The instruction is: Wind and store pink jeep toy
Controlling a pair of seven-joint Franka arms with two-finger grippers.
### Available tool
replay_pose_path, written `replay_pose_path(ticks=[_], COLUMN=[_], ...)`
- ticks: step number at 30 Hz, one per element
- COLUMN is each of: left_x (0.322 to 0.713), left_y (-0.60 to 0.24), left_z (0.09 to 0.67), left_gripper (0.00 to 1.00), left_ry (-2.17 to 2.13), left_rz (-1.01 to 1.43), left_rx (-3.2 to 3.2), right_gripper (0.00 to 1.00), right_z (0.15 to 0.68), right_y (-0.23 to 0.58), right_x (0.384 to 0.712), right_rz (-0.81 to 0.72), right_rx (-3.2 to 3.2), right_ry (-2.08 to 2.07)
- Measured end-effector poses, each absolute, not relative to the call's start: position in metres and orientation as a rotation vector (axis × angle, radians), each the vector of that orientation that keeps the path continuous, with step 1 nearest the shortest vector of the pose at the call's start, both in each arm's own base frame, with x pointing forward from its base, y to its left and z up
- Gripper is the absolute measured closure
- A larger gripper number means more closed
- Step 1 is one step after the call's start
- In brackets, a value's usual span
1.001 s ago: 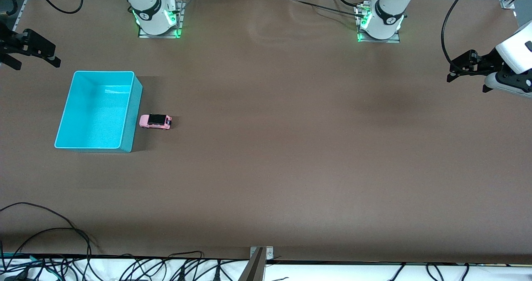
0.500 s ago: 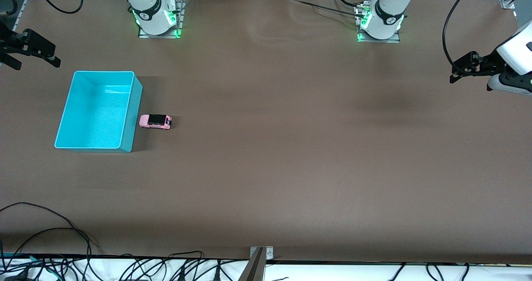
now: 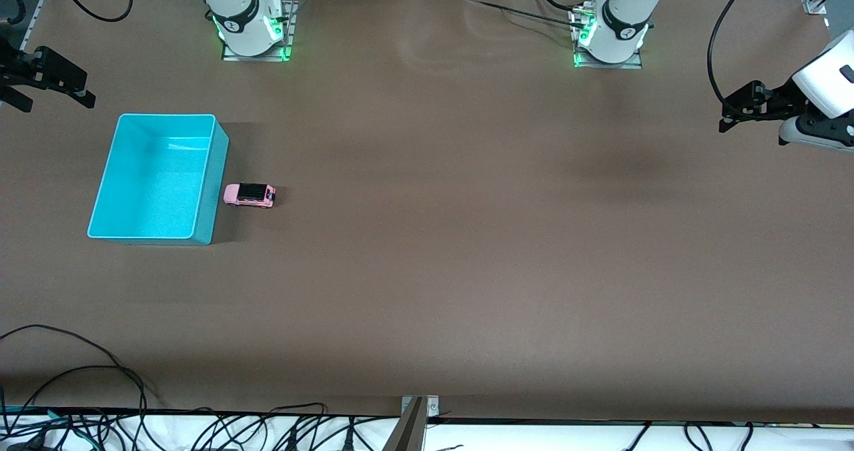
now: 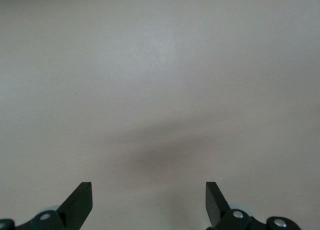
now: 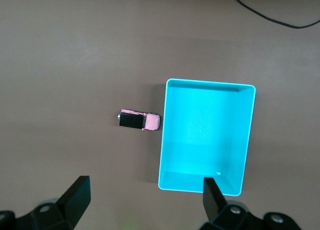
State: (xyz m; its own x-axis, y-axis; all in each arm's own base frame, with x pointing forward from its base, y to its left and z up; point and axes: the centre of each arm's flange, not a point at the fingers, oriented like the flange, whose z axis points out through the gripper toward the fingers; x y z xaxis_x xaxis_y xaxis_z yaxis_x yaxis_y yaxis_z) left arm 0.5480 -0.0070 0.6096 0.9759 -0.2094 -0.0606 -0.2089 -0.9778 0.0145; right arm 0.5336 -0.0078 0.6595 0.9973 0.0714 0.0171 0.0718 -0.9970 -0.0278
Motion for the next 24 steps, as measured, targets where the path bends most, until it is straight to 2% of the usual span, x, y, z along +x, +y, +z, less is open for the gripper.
replay_pose_path(ticks=[9,17,24], left_x=[0.548,0.548,0.548], left_y=[-0.007,-0.007,-0.007], left_z=[0.61,0.61,0.61], left_gripper=[0.0,0.0,0.0], left_ry=[-0.328,-0.329,-0.329], left_rz=[-0.097,-0.097,-0.096], left_rx=[3.115,3.115,3.115], right_gripper=[0.0,0.0,0.0], right_z=[0.634,0.594,0.538], right_y=[0.013,0.044,0.046], right_x=[0.549,0.548,0.545], right_rz=[-0.138,-0.065,0.012], right_rx=[-3.109,-3.107,-3.104], right_ry=[-0.165,-0.243,-0.24])
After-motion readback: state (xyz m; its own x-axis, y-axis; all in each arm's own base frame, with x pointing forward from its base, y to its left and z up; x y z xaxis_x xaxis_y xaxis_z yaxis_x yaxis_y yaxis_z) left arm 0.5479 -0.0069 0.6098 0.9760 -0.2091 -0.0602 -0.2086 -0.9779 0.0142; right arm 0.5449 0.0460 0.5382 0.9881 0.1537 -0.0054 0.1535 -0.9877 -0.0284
